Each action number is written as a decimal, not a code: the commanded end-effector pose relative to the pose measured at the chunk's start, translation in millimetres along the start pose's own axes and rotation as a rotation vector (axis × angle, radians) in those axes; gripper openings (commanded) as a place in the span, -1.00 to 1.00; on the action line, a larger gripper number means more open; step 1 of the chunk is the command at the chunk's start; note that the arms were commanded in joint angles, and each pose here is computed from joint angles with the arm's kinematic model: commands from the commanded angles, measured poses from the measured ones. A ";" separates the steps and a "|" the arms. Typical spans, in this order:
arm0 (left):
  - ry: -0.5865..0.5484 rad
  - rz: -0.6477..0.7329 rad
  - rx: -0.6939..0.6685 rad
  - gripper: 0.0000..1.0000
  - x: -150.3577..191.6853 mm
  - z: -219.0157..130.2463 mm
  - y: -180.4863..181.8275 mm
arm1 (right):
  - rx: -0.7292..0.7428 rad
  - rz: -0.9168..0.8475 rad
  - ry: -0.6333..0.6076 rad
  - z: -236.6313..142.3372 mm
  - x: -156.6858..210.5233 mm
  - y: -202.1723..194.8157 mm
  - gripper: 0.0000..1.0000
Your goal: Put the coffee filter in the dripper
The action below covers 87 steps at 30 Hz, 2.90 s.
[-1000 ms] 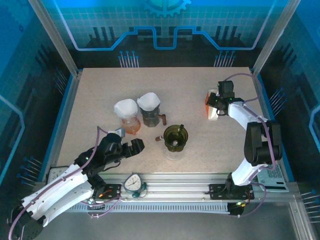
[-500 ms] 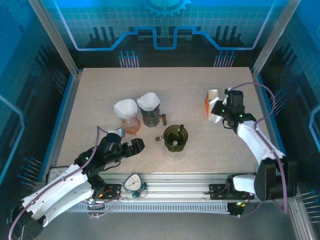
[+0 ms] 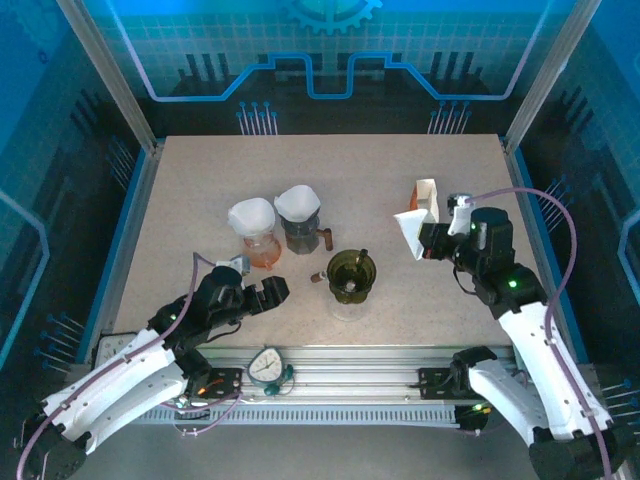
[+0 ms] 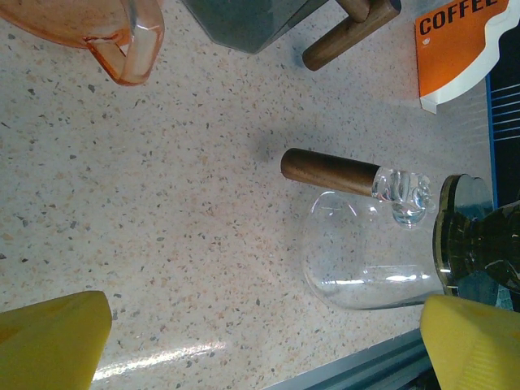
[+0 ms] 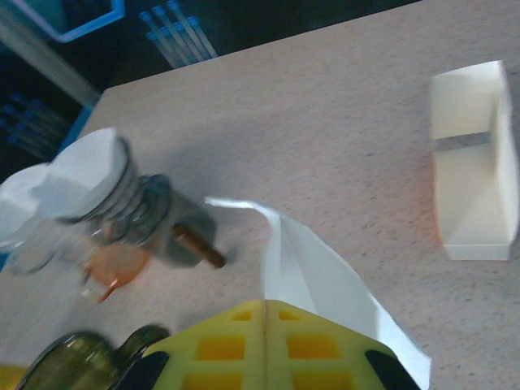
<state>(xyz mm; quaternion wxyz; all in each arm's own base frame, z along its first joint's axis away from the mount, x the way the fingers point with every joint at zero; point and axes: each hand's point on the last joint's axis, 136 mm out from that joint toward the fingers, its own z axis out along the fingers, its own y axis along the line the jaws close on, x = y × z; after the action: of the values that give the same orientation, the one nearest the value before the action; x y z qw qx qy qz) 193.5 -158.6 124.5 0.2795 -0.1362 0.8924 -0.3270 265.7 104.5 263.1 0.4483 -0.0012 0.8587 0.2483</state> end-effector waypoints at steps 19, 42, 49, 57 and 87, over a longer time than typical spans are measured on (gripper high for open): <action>-0.017 0.025 0.052 0.98 -9.0 -8.9 -19.2 | -0.147 -0.539 0.502 -42.8 55.5 112.8 -1.00; -0.011 0.045 0.074 0.98 -8.0 -9.6 -23.3 | -0.231 -0.678 0.739 16.3 87.8 150.6 -1.00; -0.009 0.043 0.075 0.98 -7.6 -9.3 -23.2 | -0.237 -0.666 0.781 30.7 101.3 148.5 -1.00; -0.006 0.041 0.082 0.98 -7.2 -9.8 -24.8 | -0.219 -0.652 0.810 40.0 116.0 140.1 -1.00; 0.053 0.147 0.307 0.74 -32.4 -20.9 -120.0 | -0.197 -0.456 0.417 18.5 50.1 121.4 0.47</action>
<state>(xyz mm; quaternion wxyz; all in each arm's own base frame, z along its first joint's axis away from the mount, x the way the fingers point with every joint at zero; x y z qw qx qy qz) 210.7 -206.3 198.2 0.2818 -0.0650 0.8655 -0.4091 206.1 236.8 265.3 0.2806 -0.3301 0.8750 0.2158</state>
